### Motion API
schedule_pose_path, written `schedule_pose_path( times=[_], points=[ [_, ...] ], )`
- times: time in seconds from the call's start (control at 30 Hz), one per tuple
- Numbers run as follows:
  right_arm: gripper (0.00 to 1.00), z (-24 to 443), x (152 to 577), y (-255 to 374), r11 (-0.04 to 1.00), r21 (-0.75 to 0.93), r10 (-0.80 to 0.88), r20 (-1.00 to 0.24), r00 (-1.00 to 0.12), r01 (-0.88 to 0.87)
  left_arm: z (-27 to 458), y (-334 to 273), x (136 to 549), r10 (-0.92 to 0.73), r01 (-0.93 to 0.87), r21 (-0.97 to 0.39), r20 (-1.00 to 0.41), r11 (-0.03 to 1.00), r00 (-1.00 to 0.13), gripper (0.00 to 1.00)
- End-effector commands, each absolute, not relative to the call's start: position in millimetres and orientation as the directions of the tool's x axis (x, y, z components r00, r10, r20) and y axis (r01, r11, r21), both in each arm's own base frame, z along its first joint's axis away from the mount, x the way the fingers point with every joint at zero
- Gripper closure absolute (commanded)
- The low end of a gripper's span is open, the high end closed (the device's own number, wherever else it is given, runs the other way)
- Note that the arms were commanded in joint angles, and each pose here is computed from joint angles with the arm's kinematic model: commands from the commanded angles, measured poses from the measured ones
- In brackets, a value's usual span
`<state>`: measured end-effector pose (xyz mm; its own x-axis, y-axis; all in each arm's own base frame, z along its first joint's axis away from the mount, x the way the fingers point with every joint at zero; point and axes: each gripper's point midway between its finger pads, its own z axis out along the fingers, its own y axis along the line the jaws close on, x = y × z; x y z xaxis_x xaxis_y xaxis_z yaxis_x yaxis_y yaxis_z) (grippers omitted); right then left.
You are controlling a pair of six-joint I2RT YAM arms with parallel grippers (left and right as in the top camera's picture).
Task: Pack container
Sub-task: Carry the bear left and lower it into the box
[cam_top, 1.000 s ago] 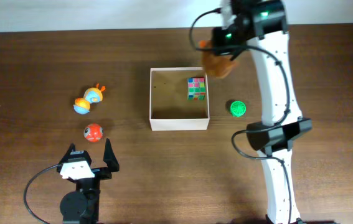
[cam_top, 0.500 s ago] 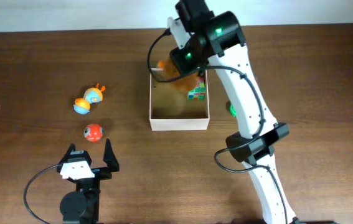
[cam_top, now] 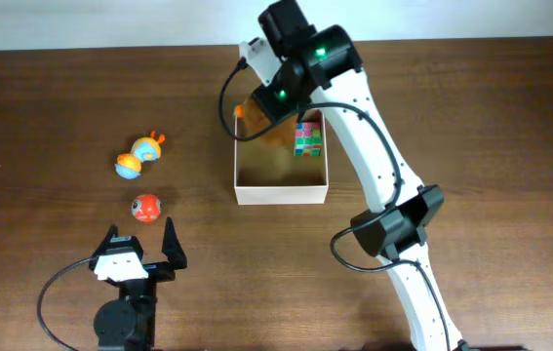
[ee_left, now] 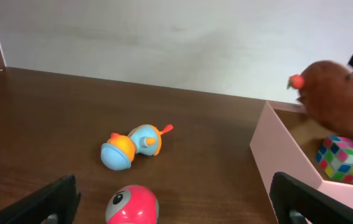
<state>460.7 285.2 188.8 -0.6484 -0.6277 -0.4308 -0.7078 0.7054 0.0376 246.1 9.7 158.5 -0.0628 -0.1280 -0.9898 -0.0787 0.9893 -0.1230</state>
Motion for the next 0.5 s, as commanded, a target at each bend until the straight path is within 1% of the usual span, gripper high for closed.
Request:
schedule_pose_path(
  times=[0.0, 0.2, 0.4, 0.43, 0.47],
  points=[
    [0.96, 176.5, 453.5, 296.1, 0.671, 0.057, -0.658, -0.413, -0.630, -0.739, 158.9, 11.5, 245.5, -0.113, -0.086, -0.108, -0.992, 0.990, -0.059, 0.01],
    [0.96, 147.2, 454.9, 298.1, 0.664, 0.067, -0.675, -0.373, -0.636, -0.745, 158.9, 11.5, 245.5, -0.113, -0.086, -0.108, -0.992, 0.990, -0.059, 0.01],
    [0.96, 143.6, 460.6, 301.1, 0.659, 0.057, -0.677, -0.390, -0.624, -0.750, 158.9, 11.5, 245.5, -0.113, -0.086, -0.108, -0.992, 0.990, -0.059, 0.01],
    [0.91, 143.9, 462.2, 300.6, 0.661, 0.053, -0.676, -0.393, -0.624, -0.749, 158.9, 11.5, 245.5, -0.113, -0.086, -0.108, -0.992, 0.990, -0.059, 0.01],
    [0.76, 144.3, 462.9, 301.0, 0.661, 0.051, -0.675, -0.397, -0.622, -0.749, 158.9, 11.5, 245.5, -0.113, -0.086, -0.108, -0.992, 0.990, -0.059, 0.01]
  ],
)
